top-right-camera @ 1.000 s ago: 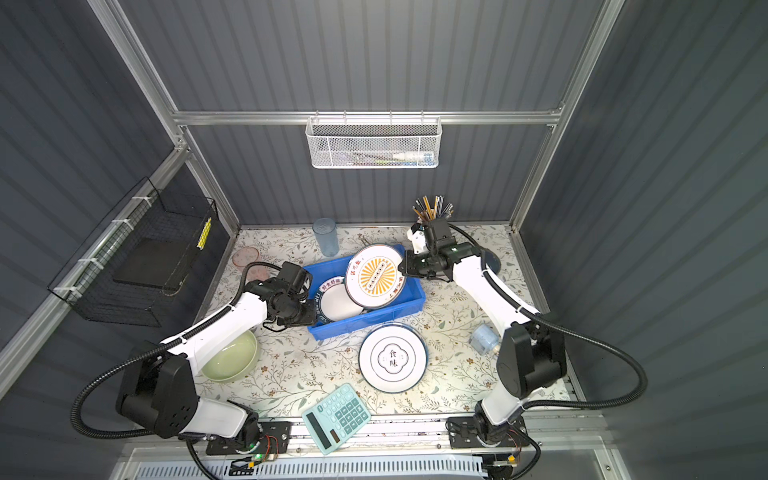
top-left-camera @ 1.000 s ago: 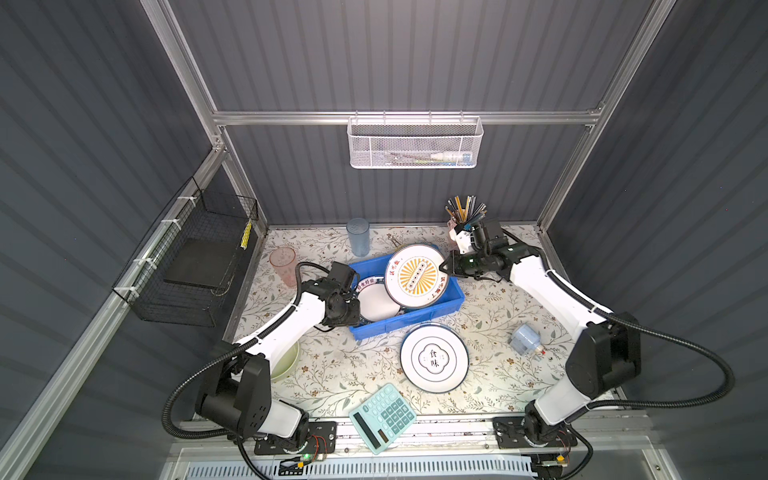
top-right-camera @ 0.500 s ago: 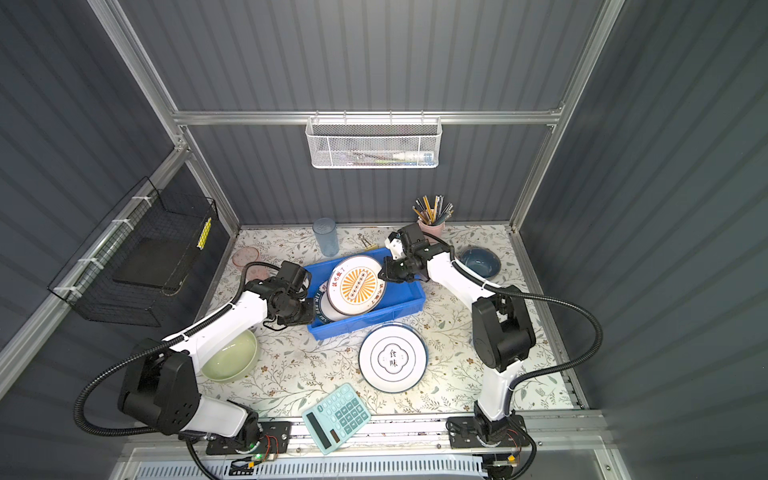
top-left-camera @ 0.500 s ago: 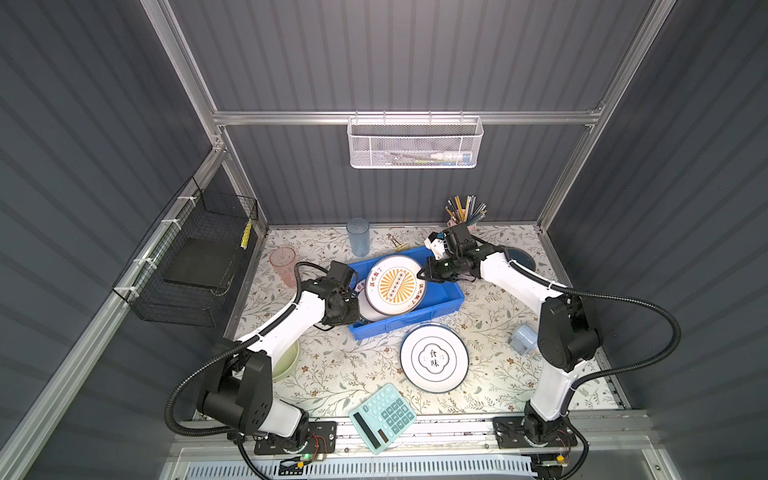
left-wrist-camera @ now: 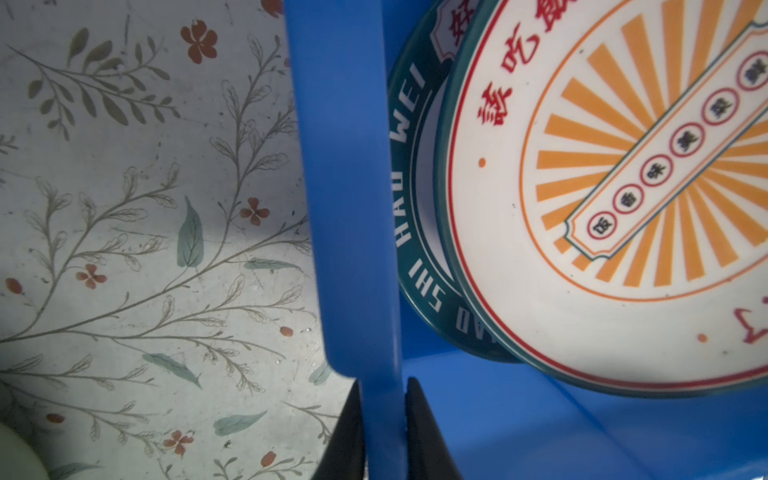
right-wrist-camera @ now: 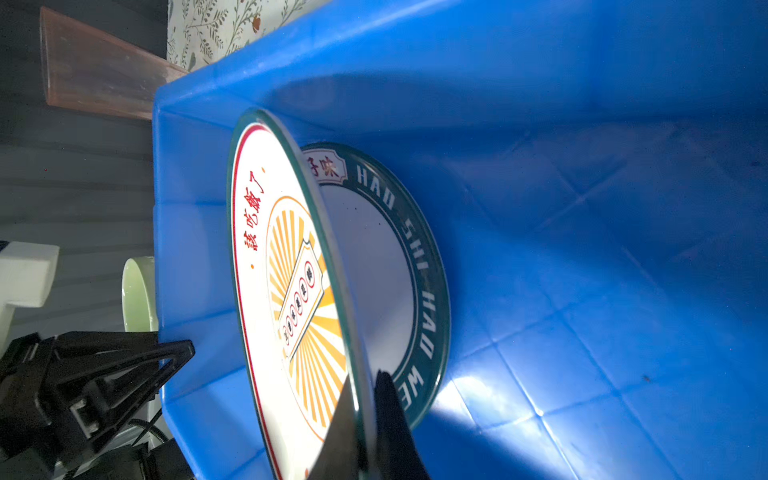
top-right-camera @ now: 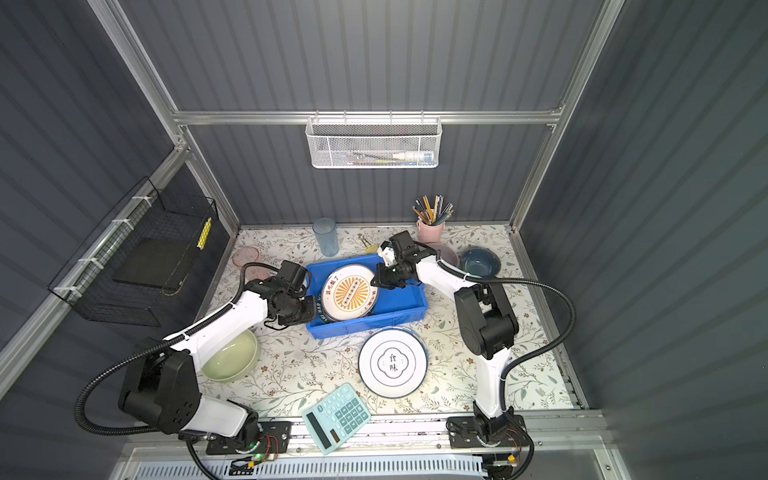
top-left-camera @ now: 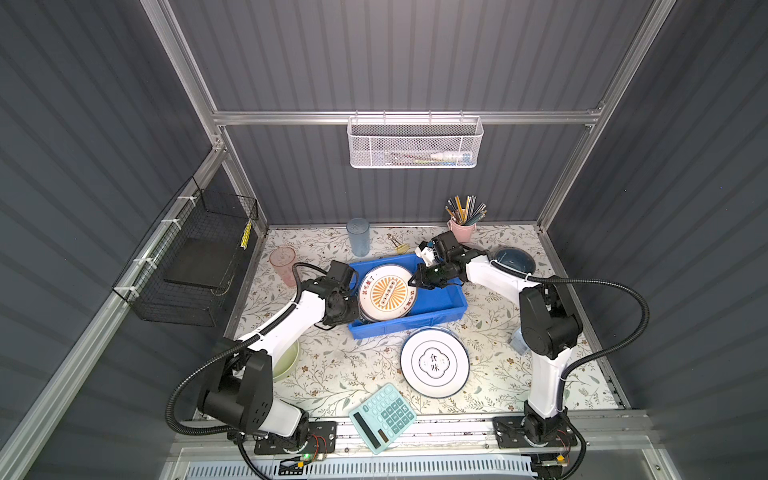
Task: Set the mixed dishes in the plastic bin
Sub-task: 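Lower the sunburst plate onto the green-rimmed plate in the bin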
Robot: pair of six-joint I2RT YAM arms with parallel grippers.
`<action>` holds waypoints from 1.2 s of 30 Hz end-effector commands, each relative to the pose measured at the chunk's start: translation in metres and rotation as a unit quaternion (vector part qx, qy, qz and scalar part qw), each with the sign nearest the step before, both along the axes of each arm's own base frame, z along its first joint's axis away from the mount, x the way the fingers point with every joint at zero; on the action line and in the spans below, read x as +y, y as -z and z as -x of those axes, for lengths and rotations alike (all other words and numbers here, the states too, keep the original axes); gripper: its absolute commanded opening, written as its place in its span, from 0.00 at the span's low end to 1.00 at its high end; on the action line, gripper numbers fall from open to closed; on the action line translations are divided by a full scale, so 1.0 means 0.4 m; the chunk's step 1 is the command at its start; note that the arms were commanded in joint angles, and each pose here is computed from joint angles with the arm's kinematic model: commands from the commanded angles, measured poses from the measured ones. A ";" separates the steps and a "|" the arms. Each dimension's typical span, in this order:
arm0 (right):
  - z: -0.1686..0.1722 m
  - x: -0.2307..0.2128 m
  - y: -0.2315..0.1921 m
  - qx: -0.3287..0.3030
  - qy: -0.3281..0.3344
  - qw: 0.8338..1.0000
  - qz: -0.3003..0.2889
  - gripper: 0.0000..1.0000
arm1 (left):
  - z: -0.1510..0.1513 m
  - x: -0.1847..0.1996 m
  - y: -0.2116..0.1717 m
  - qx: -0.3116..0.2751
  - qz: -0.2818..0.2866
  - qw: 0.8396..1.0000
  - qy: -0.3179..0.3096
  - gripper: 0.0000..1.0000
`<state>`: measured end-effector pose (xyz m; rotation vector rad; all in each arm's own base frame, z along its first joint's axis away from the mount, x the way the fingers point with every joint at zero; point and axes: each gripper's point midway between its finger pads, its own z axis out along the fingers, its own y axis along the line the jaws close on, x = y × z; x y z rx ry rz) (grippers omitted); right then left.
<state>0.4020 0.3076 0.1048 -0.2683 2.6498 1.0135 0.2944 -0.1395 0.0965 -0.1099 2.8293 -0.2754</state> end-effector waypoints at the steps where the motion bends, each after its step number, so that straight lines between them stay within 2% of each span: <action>1: -0.016 0.042 -0.029 -0.011 -0.012 0.999 -0.036 0.02 | 0.007 0.002 0.004 0.004 -0.002 1.000 0.009 0.16; 8: -0.010 0.056 0.003 0.003 -0.015 0.999 -0.035 0.06 | 0.000 0.003 0.004 0.001 -0.001 1.000 0.002 0.16; 12: -0.005 0.055 0.012 0.005 -0.016 0.999 -0.028 0.13 | -0.006 0.003 0.004 -0.001 0.001 1.000 -0.001 0.16; 15: -0.005 0.042 0.018 0.001 -0.013 1.000 -0.006 0.22 | -0.010 0.003 0.002 -0.003 0.002 1.000 -0.003 0.16; 26: 0.004 0.025 0.042 -0.004 -0.011 0.999 0.051 0.36 | -0.015 0.008 -0.004 -0.006 0.000 1.000 -0.007 0.16; 29: 0.003 0.018 0.053 -0.010 -0.009 0.997 0.081 0.42 | -0.018 0.009 -0.005 -0.008 0.001 1.000 -0.009 0.16; 36: -0.005 0.014 0.077 -0.024 -0.006 0.989 0.145 0.48 | -0.029 0.012 -0.008 -0.013 0.005 1.000 -0.021 0.15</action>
